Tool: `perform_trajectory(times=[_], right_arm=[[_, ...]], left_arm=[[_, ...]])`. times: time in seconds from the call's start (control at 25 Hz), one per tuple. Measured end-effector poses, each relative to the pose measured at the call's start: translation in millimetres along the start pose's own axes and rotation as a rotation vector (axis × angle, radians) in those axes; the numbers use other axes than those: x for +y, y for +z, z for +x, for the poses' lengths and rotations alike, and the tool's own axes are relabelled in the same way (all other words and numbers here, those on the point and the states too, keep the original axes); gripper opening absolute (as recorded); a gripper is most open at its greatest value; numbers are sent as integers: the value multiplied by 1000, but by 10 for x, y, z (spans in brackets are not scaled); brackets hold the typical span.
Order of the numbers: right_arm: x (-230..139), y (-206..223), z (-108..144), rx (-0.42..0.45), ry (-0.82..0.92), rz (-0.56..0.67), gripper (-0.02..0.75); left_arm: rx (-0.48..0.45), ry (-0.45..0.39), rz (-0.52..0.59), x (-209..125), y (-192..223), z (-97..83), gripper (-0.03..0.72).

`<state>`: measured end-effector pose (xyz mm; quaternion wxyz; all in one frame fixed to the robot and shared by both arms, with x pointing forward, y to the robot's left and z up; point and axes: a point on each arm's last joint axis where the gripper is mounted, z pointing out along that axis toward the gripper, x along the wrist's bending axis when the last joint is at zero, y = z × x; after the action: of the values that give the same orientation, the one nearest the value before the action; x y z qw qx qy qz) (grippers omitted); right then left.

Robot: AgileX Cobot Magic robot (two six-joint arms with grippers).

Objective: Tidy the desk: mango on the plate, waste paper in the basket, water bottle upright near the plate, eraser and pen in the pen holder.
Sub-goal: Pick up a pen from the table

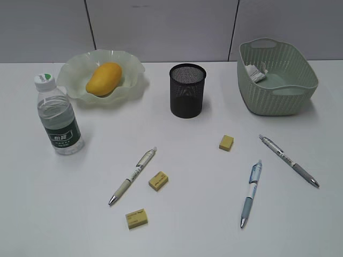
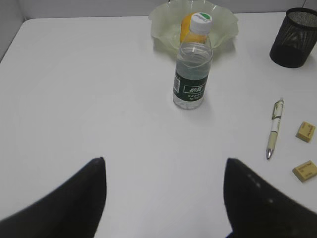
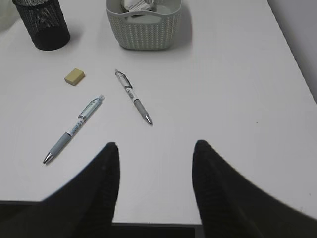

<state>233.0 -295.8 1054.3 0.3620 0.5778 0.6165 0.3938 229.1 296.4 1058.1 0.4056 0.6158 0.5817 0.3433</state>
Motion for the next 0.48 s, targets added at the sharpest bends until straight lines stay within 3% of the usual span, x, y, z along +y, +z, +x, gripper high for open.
perform_trajectory(times=[0.48], right_arm=[[0, 0, 0, 0, 0, 0, 386]], left_arm=[[0, -2, -1, 1, 0, -1, 554]])
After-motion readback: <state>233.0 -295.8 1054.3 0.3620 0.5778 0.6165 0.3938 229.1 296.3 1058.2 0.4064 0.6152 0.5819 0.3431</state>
